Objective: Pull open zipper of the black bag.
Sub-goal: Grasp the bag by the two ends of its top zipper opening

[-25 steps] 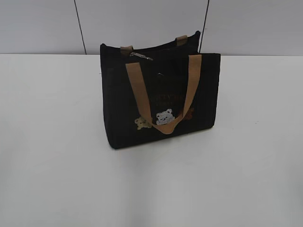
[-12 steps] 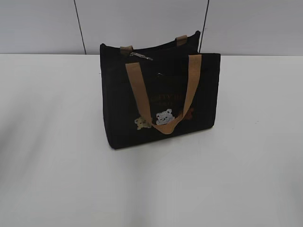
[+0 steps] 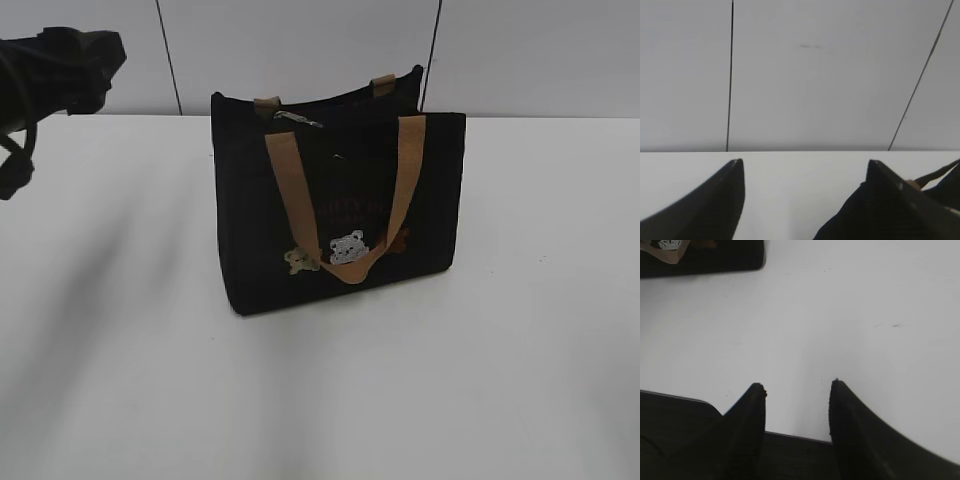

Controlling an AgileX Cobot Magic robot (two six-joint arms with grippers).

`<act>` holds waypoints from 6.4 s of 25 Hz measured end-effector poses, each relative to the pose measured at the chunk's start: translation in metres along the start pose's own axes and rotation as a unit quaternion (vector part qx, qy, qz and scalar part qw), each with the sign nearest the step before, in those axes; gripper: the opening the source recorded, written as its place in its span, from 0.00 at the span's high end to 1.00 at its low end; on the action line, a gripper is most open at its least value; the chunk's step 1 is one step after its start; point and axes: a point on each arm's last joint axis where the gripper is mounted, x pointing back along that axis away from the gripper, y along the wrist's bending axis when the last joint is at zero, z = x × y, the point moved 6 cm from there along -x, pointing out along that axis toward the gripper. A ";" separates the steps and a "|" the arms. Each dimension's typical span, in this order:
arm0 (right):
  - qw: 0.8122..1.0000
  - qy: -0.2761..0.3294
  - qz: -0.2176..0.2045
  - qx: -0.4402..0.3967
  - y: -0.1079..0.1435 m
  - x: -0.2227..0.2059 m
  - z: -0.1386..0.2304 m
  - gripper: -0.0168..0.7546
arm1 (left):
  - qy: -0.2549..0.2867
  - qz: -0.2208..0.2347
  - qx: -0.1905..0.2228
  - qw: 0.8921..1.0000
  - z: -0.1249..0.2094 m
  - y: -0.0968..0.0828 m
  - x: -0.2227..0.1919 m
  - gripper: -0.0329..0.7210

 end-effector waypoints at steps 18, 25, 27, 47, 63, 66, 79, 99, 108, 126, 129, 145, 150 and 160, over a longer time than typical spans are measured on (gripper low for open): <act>0.997 0.027 -0.056 0.053 0.013 -0.008 -0.003 0.56 | 0.031 0.244 -0.061 0.967 0.064 0.018 -0.032 0.21; 0.992 0.057 -0.078 0.077 0.014 -0.011 -0.018 0.56 | 0.049 0.345 -0.123 0.929 0.074 0.002 -0.046 0.21; 0.992 0.053 -0.078 0.082 0.014 -0.008 -0.028 0.56 | 0.049 0.352 -0.126 0.926 0.076 0.003 -0.061 0.21; 0.989 0.084 -0.085 0.083 0.005 -0.028 -0.058 0.56 | 0.033 0.399 -0.129 0.907 0.072 0.003 -0.107 0.21; 0.991 0.060 -0.104 0.064 0.009 -0.039 -0.072 0.56 | 0.038 0.470 -0.097 0.876 0.085 -0.024 -0.124 0.21; 0.991 0.059 -0.103 0.064 0.009 -0.039 -0.073 0.56 | 0.043 0.462 -0.099 0.880 0.086 -0.023 -0.126 0.21; 0.991 0.042 -0.096 0.085 0.007 -0.040 -0.077 0.56 | 0.036 0.443 -0.083 0.892 0.082 -0.020 -0.132 0.22; 0.963 -0.031 -0.158 0.219 0.022 -0.131 -0.165 0.60 | 0.038 0.454 -0.089 0.886 0.083 -0.022 -0.129 0.90; 0.927 -0.033 -0.218 0.305 0.090 -0.197 -0.203 0.60 | 0.038 0.454 -0.089 0.886 0.083 -0.022 -0.129 0.90; 0.869 -0.031 -0.249 0.428 0.159 -0.270 -0.197 0.60 | 0.037 0.455 -0.091 0.885 0.083 -0.022 -0.129 0.90; 0.869 -0.032 -0.244 0.430 0.158 -0.274 -0.196 0.60 | 0.037 0.455 -0.091 0.885 0.083 -0.022 -0.129 0.90; 0.864 -0.036 -0.229 0.447 0.157 -0.288 -0.193 0.62 | 0.037 0.456 -0.092 0.884 0.083 -0.023 -0.128 0.90; 0.864 -0.038 -0.227 0.448 0.157 -0.288 -0.194 0.74 | 0.038 0.457 -0.093 0.884 0.083 -0.022 -0.128 0.90; 0.867 -0.039 -0.225 0.443 0.156 -0.288 -0.195 1.00 | 0.040 0.461 -0.096 0.881 0.084 -0.023 -0.127 0.90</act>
